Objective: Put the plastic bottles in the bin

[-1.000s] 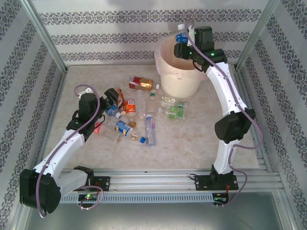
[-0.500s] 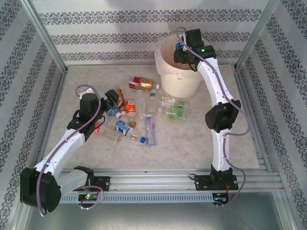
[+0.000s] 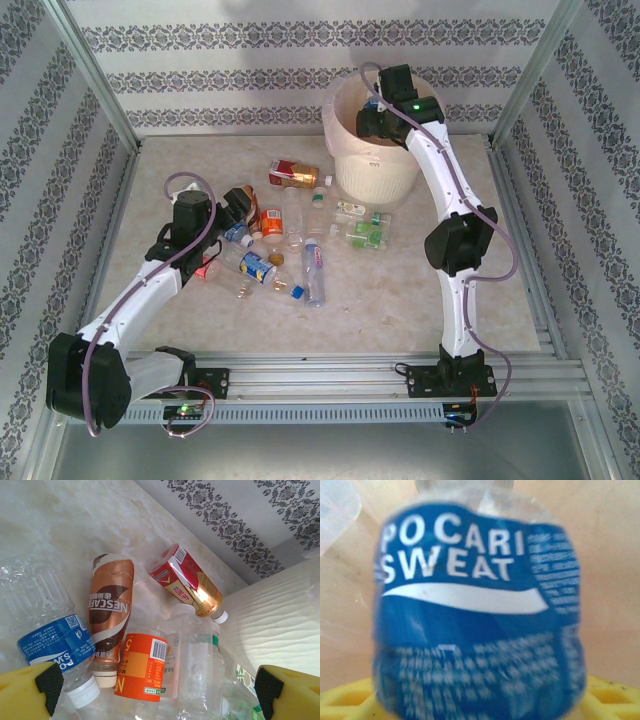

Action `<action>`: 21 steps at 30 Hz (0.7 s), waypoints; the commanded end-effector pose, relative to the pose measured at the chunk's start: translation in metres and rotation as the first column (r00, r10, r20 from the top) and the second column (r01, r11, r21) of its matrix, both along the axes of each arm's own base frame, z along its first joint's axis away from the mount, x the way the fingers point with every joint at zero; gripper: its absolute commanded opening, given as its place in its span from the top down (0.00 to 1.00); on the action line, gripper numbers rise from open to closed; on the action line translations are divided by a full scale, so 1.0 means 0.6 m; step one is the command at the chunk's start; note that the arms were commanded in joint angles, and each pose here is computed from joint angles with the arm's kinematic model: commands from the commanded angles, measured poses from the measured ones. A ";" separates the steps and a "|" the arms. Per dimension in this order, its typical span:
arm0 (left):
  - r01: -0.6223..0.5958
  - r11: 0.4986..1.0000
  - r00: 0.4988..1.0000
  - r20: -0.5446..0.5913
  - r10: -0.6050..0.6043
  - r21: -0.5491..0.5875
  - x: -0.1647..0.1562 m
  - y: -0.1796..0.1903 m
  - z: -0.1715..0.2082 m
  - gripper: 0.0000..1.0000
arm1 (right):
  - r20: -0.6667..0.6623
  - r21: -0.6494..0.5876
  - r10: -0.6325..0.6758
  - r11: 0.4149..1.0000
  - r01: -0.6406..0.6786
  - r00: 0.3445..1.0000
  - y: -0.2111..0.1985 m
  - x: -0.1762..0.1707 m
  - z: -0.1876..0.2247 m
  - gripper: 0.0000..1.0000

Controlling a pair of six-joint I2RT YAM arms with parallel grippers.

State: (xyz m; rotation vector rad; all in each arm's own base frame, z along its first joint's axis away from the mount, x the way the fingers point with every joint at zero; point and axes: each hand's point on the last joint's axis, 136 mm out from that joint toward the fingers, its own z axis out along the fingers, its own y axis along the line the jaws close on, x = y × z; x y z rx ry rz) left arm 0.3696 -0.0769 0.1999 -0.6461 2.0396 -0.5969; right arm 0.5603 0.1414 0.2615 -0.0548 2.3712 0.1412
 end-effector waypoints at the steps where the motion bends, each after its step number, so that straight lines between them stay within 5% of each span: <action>1: 0.009 1.000 1.000 0.000 -0.009 -0.004 0.003 -0.006 0.014 0.00 | 0.090 -0.014 -0.011 1.000 0.012 0.996 0.000 -0.011 0.059 0.22; 13: -0.026 1.000 0.999 -0.038 0.026 -0.001 -0.002 0.003 0.003 0.00 | 0.226 0.029 -0.068 0.998 0.063 0.972 -0.018 -0.036 0.143 0.14; 21: -0.030 0.999 0.991 -0.128 0.031 0.011 0.008 0.001 -0.022 0.00 | 0.369 0.117 -0.041 0.993 -0.002 0.928 -0.008 -0.107 0.213 0.08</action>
